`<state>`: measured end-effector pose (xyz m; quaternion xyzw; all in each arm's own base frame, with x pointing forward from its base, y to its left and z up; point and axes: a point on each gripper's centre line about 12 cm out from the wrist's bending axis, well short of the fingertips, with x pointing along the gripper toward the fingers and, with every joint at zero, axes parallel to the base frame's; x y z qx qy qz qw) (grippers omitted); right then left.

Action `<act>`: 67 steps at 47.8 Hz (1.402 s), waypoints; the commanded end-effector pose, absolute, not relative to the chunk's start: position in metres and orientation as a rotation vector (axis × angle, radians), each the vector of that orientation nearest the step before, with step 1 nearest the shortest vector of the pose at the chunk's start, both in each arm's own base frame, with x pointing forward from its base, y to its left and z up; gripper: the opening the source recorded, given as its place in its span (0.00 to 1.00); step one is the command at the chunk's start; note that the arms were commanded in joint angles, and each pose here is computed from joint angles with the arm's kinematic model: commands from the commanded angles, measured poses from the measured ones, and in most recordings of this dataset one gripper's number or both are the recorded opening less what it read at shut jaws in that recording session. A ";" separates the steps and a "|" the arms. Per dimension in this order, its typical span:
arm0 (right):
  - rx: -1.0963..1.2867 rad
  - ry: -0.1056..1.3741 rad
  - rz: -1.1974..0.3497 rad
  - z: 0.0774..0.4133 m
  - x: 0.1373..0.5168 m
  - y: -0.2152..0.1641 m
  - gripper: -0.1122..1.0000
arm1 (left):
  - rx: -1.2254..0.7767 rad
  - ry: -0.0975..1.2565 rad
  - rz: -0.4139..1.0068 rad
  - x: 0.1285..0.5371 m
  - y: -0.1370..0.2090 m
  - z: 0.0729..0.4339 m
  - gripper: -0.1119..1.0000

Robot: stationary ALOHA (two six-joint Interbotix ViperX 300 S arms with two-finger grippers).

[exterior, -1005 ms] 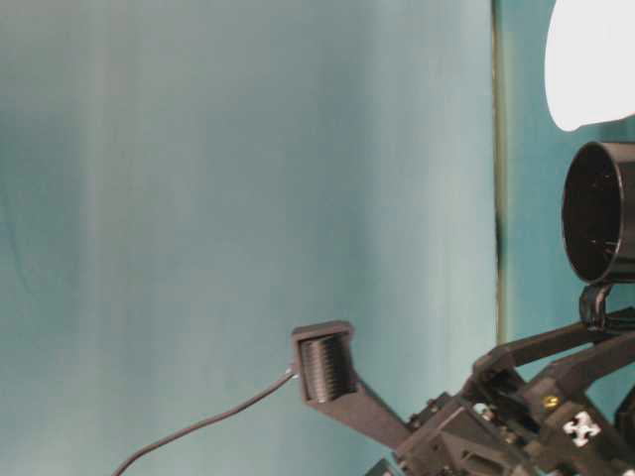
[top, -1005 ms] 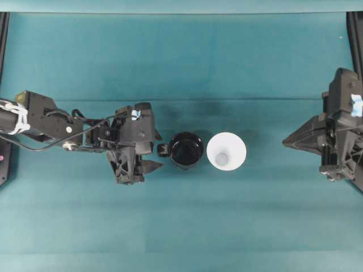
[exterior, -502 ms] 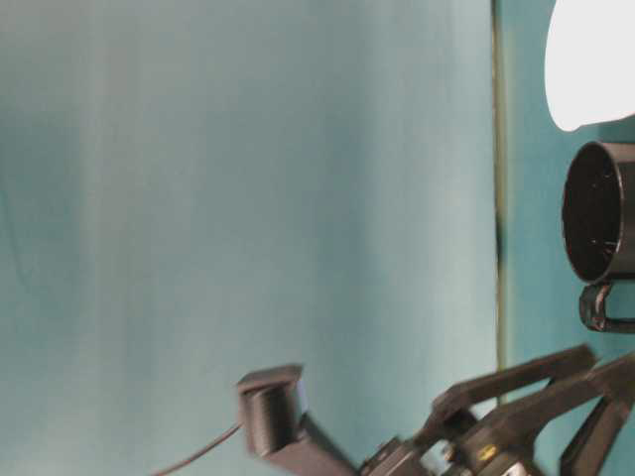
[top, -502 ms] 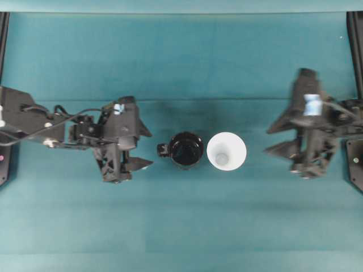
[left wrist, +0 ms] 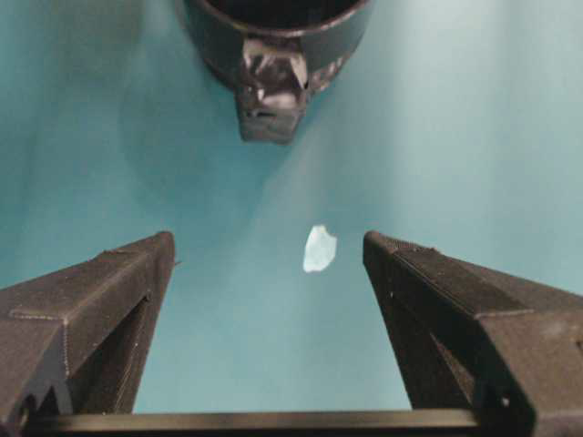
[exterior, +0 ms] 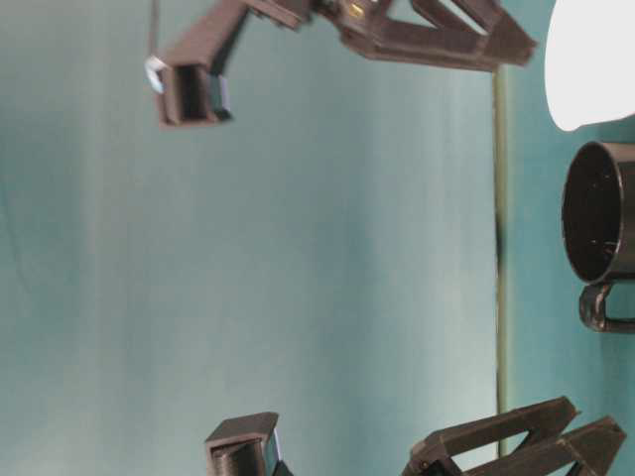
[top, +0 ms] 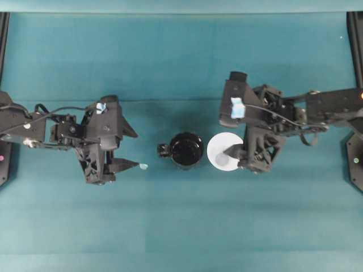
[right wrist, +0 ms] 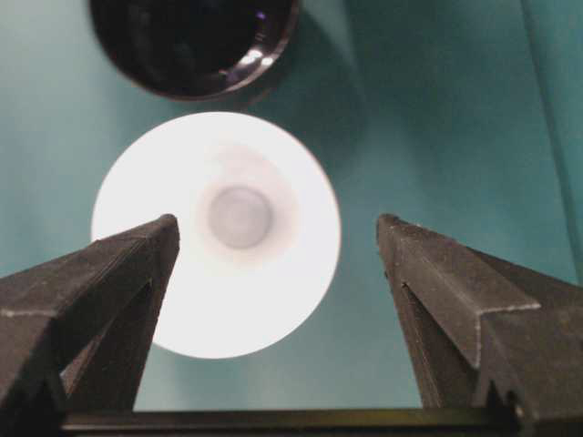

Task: Put a paper cup into the cup holder on your left arm.
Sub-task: 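Open the right gripper and lower it over the white paper cup, then grasp the white paper cup rim with the right gripper and lift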

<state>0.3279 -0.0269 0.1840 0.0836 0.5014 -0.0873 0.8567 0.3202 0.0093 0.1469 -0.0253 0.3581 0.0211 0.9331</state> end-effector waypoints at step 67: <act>0.267 1.107 -0.225 0.157 0.336 -0.036 0.07 | -0.048 0.717 0.040 0.321 0.009 0.151 0.92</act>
